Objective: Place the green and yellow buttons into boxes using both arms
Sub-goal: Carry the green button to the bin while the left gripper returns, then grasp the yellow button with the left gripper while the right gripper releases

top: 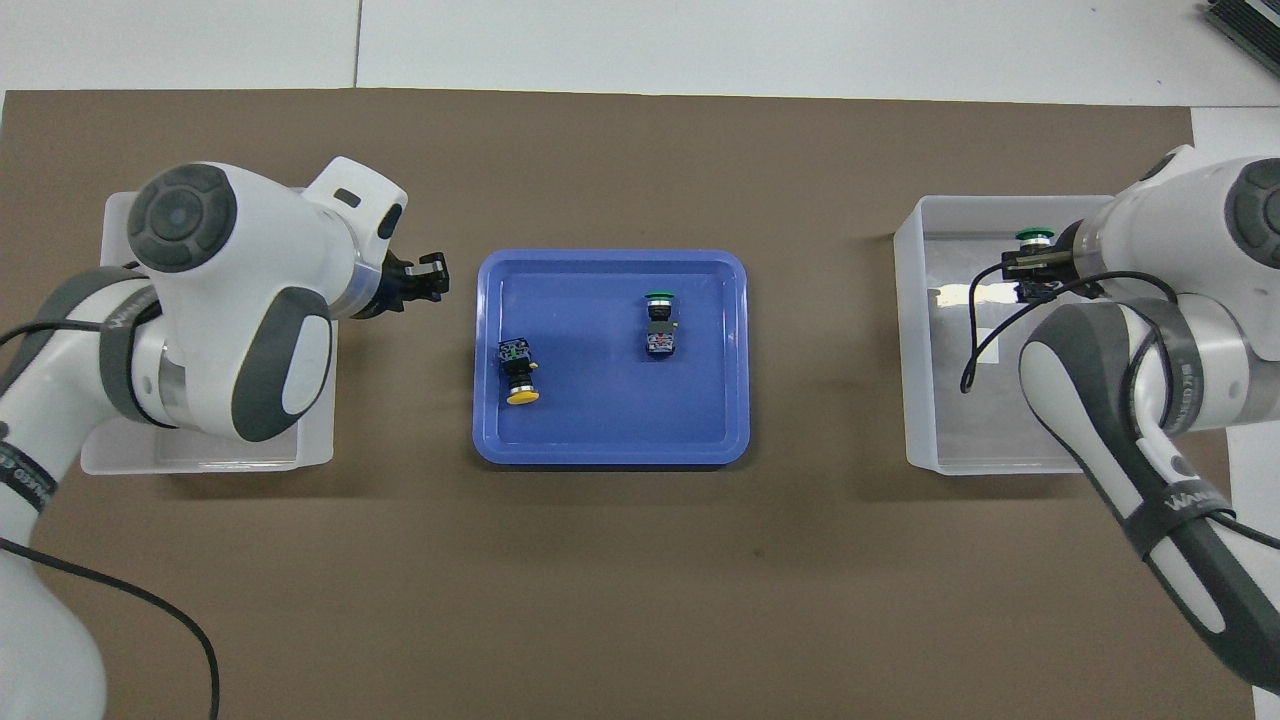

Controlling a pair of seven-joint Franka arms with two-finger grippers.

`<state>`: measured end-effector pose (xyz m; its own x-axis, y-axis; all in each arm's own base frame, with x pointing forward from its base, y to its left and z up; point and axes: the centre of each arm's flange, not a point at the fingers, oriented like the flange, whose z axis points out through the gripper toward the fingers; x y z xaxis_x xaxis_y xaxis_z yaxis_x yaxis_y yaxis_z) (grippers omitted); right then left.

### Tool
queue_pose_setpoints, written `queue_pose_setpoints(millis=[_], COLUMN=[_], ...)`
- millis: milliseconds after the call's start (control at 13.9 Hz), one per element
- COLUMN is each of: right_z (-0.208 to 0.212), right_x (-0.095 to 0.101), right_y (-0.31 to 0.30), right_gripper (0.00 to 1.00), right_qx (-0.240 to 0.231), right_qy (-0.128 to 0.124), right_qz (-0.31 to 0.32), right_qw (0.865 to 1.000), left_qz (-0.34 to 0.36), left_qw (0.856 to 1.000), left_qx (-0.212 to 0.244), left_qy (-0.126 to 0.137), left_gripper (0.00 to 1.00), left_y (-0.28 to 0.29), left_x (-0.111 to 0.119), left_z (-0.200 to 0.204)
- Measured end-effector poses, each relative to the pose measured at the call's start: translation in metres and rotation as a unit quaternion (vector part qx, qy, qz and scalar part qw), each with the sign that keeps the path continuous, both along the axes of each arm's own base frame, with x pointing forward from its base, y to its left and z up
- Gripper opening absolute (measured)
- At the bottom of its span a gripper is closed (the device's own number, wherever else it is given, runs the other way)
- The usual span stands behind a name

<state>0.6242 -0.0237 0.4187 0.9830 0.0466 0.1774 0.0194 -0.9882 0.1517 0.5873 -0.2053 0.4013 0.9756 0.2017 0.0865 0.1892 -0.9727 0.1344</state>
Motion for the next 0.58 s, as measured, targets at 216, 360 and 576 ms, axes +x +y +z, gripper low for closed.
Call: queue_pose_setpoints(millis=[216, 360, 576], right_z=[-0.027, -0.049, -0.079], right_x=[0.002, 0.007, 0.016], right_y=[-0.014, -0.014, -0.013], right_gripper=[0.43, 0.43, 0.43], right_qx=[0.004, 0.008, 0.016], right_qy=[-0.011, -0.021, -0.039], right_qz=[0.012, 0.017, 0.023], right_qw=[1.000, 1.000, 0.999], left_qz=[0.026, 0.030, 0.027], left_qw=[1.000, 0.999, 1.000], left_qx=[-0.011, -0.014, -0.012], left_qy=[-0.006, -0.007, -0.004], left_gripper=[0.47, 0.49, 0.49], left_y=[-0.035, -0.048, -0.053], left_x=[-0.023, -0.033, -0.045], left_z=[-0.024, -0.034, -0.052])
